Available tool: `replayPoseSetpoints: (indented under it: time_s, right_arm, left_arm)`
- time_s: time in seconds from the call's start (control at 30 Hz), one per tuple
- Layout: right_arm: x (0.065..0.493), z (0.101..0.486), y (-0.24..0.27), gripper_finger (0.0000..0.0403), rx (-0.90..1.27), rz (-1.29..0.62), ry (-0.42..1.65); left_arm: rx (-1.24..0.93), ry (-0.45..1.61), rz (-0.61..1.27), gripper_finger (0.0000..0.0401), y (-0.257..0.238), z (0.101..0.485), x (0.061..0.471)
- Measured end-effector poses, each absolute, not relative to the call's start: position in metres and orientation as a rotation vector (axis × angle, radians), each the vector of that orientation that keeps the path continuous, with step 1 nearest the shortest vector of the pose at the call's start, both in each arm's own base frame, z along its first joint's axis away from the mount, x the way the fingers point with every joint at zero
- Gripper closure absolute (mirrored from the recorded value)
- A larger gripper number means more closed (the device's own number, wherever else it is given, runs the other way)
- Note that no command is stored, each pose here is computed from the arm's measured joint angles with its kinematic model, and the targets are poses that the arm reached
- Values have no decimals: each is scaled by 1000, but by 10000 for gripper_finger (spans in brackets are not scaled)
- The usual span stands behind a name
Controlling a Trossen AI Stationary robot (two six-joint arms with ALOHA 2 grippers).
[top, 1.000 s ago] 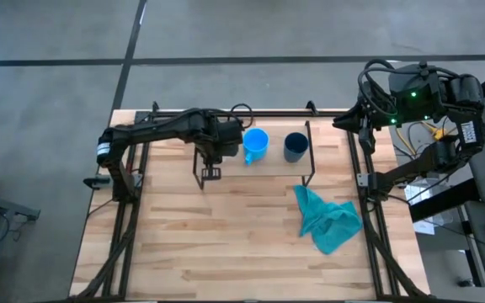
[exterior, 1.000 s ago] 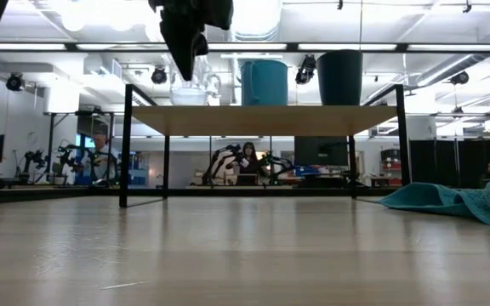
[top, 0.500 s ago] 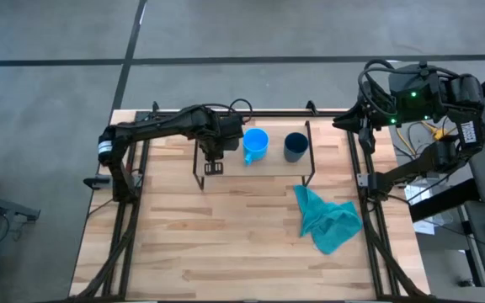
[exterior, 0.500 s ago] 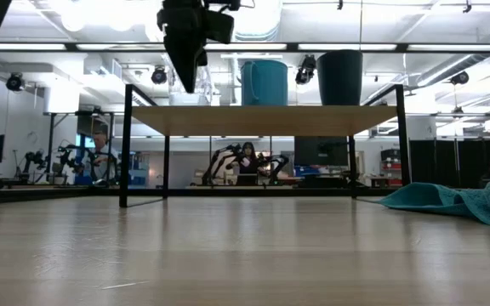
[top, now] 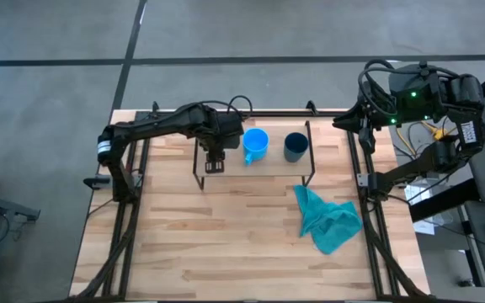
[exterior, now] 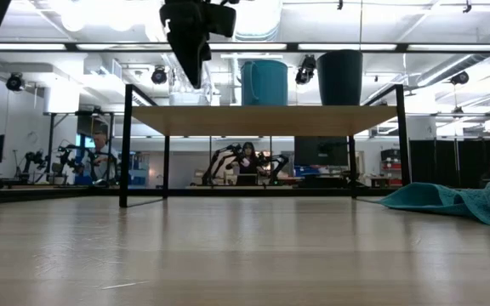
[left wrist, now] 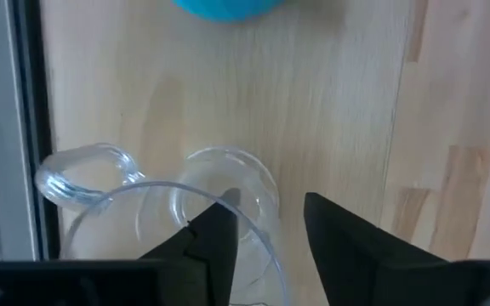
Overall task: Stack small to large cups/mugs on shelf
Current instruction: Put the transparent mug on the shelf, then return to Home Position
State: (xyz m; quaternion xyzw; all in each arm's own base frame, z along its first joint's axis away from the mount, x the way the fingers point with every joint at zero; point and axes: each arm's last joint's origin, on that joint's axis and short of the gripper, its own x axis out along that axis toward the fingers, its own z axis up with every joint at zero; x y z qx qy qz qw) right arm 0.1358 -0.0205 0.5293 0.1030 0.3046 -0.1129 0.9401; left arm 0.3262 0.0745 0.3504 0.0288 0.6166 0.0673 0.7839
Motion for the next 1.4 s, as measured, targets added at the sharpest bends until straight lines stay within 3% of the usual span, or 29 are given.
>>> replayPoseSetpoints:
  time_s: [0.4,0.63,0.9,1.07,1.4]
  right_arm:
    - [136,529,-21,342,209,-230,622]
    - [136,529,-21,342,174,-219,625]
    - [136,529,-21,342,205,-229,621]
    - [136,529,-21,342,316,-263,609]
    - [111,539,-17,342,252,-237,513]
  left_arm:
    - [105,1360,222,277,70,388,297]
    - [72,1139,269,277,59,435,269]
    - [-173,829,375,277,43,492,219]
    - [-178,742,358,277,36,509,183]
    - [-251,569,372,277,24,528,117]
